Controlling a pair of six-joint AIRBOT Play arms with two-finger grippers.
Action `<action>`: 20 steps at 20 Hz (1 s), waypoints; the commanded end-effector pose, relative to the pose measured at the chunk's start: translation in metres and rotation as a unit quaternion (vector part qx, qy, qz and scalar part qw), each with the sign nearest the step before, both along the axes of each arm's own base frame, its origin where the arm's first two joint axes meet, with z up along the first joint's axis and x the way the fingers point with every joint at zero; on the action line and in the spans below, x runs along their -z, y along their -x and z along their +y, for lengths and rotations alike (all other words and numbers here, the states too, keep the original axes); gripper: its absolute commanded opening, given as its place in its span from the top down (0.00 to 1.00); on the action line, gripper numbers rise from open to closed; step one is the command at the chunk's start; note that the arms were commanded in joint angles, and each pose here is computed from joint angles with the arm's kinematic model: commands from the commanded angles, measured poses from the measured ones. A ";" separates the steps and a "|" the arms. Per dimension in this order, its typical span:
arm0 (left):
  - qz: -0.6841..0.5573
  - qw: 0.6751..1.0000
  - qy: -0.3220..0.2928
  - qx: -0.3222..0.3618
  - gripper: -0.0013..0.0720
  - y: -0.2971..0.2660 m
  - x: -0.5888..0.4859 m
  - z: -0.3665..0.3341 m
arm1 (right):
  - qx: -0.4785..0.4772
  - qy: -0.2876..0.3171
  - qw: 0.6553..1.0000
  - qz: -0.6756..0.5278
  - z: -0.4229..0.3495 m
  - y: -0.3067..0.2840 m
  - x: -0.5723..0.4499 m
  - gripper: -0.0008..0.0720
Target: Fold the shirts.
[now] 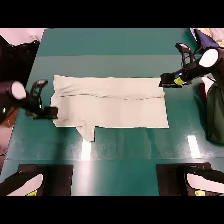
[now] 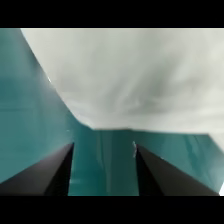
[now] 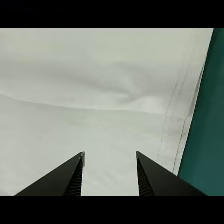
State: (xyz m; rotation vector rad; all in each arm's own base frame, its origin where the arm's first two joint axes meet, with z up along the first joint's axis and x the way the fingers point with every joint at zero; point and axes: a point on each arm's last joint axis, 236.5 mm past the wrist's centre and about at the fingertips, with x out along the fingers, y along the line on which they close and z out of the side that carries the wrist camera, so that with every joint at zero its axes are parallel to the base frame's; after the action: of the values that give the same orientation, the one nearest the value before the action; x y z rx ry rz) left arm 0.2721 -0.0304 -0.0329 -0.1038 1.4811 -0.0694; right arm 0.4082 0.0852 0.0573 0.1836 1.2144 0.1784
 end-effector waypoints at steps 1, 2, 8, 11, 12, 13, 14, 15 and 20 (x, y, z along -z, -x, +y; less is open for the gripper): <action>-0.019 0.999 0.013 -0.038 0.36 0.028 0.022 -0.003 | 0.003 -0.002 1.000 -0.009 -0.001 0.009 -0.002 0.46; -0.031 0.998 0.014 -0.052 0.36 0.023 0.023 -0.003 | 0.002 -0.003 1.000 -0.007 0.000 0.010 -0.003 0.46; -0.080 0.992 0.020 -0.092 0.36 -0.003 0.020 0.000 | 0.000 -0.040 0.999 -0.001 0.016 0.014 -0.007 0.46; -0.090 0.991 0.022 -0.097 0.36 -0.007 0.019 0.001 | 0.000 -0.040 0.999 0.000 0.016 0.014 -0.007 0.46; -0.089 0.991 0.021 -0.098 0.36 -0.007 0.020 0.001 | 0.000 -0.040 0.999 0.000 0.016 0.014 -0.007 0.46; -0.082 0.992 0.021 -0.098 0.36 -0.005 0.023 0.001 | -0.001 -0.040 0.999 0.002 0.016 0.015 -0.007 0.46; -0.067 0.993 0.020 -0.097 0.36 -0.001 0.028 0.000 | -0.001 -0.040 0.999 0.003 0.016 0.016 -0.007 0.46; -0.049 0.994 0.019 -0.097 0.36 0.003 0.035 0.000 | -0.002 -0.039 0.999 0.006 0.016 0.017 -0.006 0.46; -0.038 0.993 0.019 -0.112 0.36 0.000 0.047 0.000 | -0.005 -0.038 0.999 0.016 0.016 0.021 -0.005 0.46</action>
State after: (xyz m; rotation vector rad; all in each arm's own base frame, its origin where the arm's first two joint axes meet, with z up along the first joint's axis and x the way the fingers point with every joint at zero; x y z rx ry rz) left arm 0.2716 -0.0306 -0.0743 -0.2828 1.3732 0.0663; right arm 0.3900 0.1007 0.0626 0.2489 1.2280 0.2282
